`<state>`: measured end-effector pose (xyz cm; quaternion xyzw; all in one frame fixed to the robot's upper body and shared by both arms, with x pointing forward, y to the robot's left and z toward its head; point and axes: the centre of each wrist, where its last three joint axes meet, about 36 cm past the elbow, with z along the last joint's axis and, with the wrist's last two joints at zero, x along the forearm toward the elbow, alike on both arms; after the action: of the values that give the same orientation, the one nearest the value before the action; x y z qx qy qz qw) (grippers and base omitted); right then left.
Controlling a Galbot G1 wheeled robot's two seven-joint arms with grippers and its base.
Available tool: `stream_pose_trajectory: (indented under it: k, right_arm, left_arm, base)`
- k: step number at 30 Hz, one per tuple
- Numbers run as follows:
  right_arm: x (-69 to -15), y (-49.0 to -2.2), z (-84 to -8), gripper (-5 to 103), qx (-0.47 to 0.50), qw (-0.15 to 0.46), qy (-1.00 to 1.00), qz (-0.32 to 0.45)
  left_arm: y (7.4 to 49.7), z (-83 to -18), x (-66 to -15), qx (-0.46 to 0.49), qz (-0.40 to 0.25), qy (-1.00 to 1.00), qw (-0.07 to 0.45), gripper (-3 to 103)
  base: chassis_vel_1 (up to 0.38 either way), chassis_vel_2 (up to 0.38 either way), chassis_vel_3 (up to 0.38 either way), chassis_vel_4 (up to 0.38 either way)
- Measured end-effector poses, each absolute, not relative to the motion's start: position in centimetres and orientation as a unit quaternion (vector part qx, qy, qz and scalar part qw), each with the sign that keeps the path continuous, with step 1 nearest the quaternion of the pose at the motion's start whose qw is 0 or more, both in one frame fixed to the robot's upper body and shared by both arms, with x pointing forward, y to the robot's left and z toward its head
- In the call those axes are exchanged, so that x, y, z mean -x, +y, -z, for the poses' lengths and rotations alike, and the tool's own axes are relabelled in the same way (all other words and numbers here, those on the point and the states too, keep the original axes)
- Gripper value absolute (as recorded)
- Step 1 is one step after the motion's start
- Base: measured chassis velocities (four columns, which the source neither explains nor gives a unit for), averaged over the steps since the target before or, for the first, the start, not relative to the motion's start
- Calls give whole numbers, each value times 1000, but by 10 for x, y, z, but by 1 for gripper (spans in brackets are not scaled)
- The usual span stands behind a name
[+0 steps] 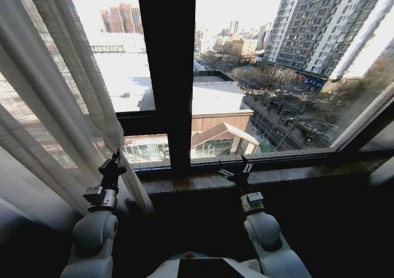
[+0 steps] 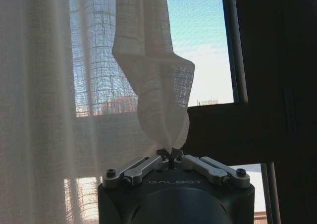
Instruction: Open the curtains by pulling them apart, changing their state from closed to fully open.
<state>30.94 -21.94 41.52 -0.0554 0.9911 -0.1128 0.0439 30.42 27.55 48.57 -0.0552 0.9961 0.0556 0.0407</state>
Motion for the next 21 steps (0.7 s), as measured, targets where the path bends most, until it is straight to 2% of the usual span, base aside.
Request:
stream_pose_trajectory:
  k: [7, 21]
  right_arm:
    - [-309, -219, -413, 100, 55, 43, 991, 114]
    - [-308, -221, -408, 100, 55, 46, 991, 115]
  left_arm:
    - [274, -485, -304, 54, -55, 996, 40, 0]
    - [270, -486, -301, 54, -54, 996, 42, 0]
  base:
    - [194, 146, -181, -137]
    - [322, 280, -334, -287]
